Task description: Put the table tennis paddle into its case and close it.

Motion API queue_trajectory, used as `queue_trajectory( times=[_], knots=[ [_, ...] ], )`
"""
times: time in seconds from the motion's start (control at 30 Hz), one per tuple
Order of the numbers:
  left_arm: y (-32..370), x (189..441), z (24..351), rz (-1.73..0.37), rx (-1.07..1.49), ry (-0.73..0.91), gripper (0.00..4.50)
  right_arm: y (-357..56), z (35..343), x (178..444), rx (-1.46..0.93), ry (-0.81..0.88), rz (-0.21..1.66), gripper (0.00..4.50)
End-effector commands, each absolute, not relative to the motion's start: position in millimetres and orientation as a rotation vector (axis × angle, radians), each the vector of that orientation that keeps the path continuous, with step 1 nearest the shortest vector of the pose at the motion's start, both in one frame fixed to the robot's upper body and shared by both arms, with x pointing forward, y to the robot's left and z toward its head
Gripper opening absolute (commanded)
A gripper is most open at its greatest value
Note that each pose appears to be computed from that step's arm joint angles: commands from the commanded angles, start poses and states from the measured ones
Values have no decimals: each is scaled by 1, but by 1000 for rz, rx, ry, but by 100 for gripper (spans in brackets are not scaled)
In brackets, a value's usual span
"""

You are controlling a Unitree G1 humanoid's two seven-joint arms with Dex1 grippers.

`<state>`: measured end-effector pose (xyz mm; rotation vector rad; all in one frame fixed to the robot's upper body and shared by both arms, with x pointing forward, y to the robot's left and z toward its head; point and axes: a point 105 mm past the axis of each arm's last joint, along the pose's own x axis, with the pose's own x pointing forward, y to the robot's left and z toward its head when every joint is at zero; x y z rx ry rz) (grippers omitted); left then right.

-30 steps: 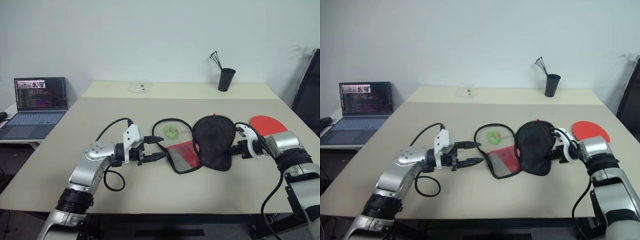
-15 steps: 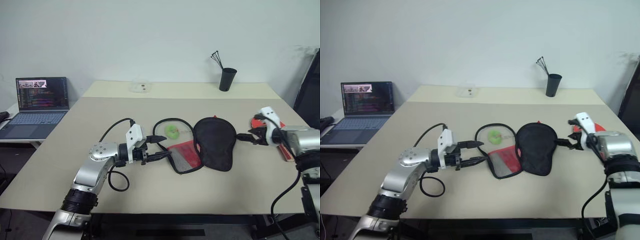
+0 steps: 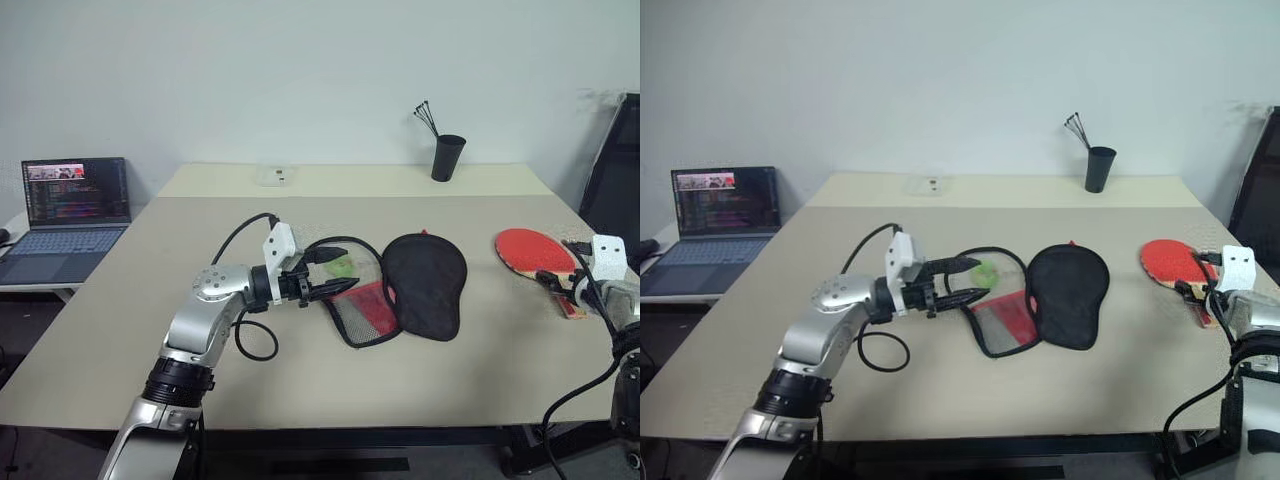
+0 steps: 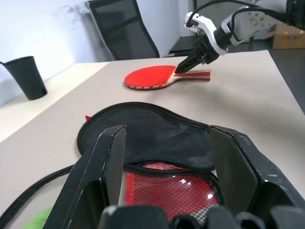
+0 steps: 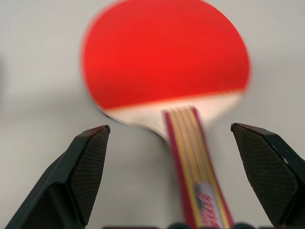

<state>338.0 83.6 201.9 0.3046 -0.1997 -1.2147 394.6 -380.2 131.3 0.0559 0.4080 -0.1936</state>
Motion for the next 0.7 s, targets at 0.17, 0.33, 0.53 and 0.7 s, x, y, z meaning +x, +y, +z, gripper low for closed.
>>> queue_trajectory(
  times=[0.17, 0.33, 0.53, 0.7],
  knots=[
    [82, 335, 210, -1225, 342, -232, 297, -376, 122, 399, 24, 410, -210, 448],
    [84, 335, 209, -1219, 345, -227, 297, -371, 108, 398, 16, 447, -209, 431],
    [85, 335, 209, -1215, 348, -225, 297, -362, 99, 399, 53, 468, -185, 252],
    [86, 335, 208, -1212, 353, -224, 297, -360, 97, 398, 54, 481, -177, 126]
  ],
)
